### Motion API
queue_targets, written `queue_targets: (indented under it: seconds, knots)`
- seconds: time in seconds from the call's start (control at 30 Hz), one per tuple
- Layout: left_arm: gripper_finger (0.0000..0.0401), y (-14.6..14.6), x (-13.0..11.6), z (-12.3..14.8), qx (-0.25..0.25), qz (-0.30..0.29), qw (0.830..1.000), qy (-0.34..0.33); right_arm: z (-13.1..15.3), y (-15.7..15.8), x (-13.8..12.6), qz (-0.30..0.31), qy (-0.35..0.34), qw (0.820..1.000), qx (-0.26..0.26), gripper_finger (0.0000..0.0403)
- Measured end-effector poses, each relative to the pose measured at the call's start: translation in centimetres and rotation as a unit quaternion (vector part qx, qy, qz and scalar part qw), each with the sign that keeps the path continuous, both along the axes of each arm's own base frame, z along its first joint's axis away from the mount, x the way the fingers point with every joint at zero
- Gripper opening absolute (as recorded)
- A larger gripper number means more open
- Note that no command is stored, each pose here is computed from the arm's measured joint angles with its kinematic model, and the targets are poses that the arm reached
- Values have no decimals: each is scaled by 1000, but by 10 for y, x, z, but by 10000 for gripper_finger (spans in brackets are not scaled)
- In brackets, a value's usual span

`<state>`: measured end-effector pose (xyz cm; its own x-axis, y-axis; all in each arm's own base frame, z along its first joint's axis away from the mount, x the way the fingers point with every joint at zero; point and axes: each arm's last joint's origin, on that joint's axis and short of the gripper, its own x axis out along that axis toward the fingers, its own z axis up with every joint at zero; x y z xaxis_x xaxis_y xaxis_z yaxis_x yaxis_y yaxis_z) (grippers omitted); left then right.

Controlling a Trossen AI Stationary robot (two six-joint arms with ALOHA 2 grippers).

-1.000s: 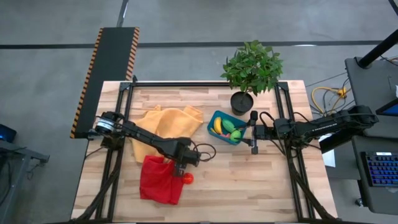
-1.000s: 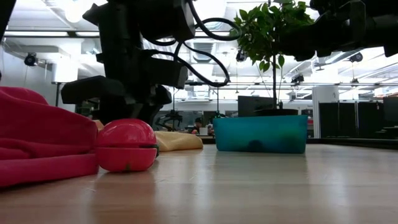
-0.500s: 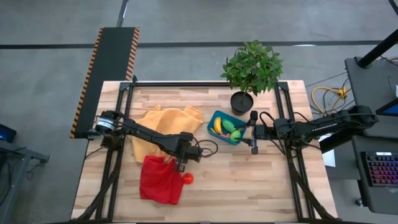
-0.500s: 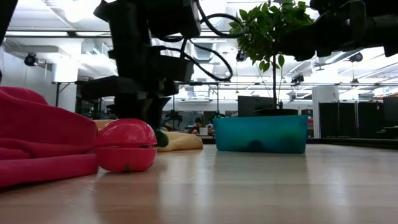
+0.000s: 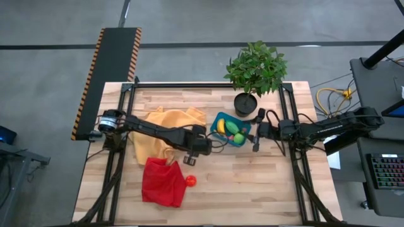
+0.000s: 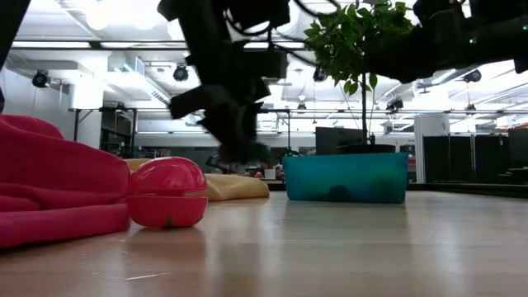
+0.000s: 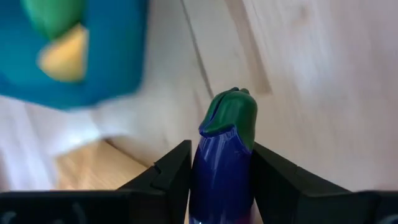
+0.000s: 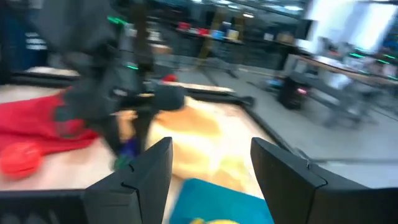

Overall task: Pick and placing Produce into tupperware
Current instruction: Put the purple eggplant into the blue bin

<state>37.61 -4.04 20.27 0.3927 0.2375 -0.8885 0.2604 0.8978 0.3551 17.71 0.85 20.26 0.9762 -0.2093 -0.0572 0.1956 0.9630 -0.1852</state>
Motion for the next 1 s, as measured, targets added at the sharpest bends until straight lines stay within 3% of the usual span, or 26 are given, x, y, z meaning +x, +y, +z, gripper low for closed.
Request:
queue_targets:
  seconds: [0.23, 0.43, 0.57, 0.83, 1.0]
  knots:
    - [131, 10, 16, 27, 45, -43, 997, -45, 1, -2, -5, -30, 8, 1000, -1, 210]
    - [131, 34, 36, 44, 85, -60, 986, -128, 10, -4, -12, -50, -20, 999, 1, 210]
    - [131, 53, 43, 47, 63, -82, 980, -172, 12, -6, -19, -85, -20, 996, 4, 210]
    - [131, 80, 52, 48, 40, -76, 970, -226, 12, -7, -25, -88, -13, 996, 10, 210]
    - [131, 87, 66, 25, 37, -72, 973, -215, 11, -7, -24, -88, -7, 996, 10, 210]
